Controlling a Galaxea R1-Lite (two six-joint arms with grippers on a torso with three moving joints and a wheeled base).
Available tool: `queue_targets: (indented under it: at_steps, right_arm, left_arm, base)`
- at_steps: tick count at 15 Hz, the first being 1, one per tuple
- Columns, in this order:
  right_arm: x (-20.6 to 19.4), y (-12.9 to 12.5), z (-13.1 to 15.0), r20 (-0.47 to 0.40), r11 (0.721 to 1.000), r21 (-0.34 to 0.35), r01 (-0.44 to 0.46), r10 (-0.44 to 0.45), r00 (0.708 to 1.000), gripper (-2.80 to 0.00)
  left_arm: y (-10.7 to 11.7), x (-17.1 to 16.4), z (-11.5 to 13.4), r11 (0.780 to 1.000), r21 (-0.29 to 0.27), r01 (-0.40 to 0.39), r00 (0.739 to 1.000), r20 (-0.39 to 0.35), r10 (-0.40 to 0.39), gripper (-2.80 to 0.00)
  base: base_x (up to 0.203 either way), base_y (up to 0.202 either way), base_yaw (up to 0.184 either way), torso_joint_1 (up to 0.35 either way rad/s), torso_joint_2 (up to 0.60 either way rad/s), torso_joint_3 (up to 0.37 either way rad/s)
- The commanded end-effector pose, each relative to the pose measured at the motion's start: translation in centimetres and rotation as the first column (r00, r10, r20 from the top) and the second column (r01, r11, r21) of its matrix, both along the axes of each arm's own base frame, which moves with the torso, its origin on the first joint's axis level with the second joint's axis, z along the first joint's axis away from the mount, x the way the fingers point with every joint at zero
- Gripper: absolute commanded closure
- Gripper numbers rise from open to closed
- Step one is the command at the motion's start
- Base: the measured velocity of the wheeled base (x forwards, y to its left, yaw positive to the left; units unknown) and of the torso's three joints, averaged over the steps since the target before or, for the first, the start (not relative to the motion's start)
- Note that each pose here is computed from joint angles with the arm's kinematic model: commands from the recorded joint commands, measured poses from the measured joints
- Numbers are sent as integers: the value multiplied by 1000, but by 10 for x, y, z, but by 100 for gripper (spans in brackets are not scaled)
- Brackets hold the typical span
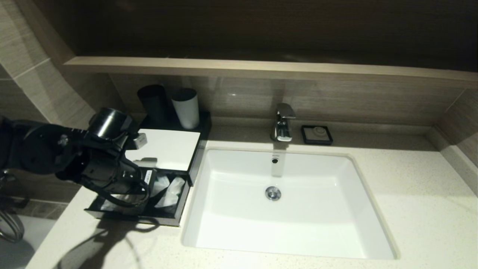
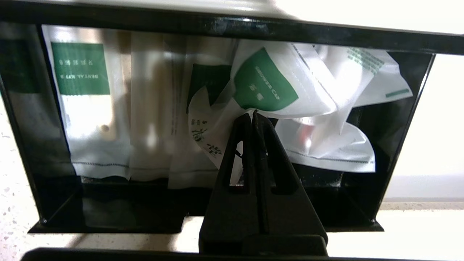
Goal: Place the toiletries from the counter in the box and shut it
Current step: Place the bathroom toiletry into the drawer
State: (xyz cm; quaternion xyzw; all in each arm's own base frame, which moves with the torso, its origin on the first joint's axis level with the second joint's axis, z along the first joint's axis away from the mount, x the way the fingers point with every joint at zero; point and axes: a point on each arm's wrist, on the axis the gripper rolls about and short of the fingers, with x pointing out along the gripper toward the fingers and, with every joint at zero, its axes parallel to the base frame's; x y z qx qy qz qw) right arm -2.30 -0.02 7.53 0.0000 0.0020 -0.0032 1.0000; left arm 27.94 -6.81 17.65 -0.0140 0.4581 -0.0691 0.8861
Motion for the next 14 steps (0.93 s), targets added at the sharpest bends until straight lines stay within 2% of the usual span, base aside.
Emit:
queue_targets:
  at_steps: [1, 14]
  right_arm:
    - [0, 0, 0, -1, 1000, 0, 0, 0, 1000, 0]
    - [0, 0, 0, -1, 1000, 0, 0, 0, 1000, 0]
  left_arm:
    - [-1, 4, -7, 1000, 4, -1, 1000, -24, 1, 0]
    - [-6, 24, -16, 999, -29, -39, 999, 23, 39, 0]
  base:
    - [0, 0, 0, 0, 0, 0]
    - [0, 0, 0, 0, 0, 0]
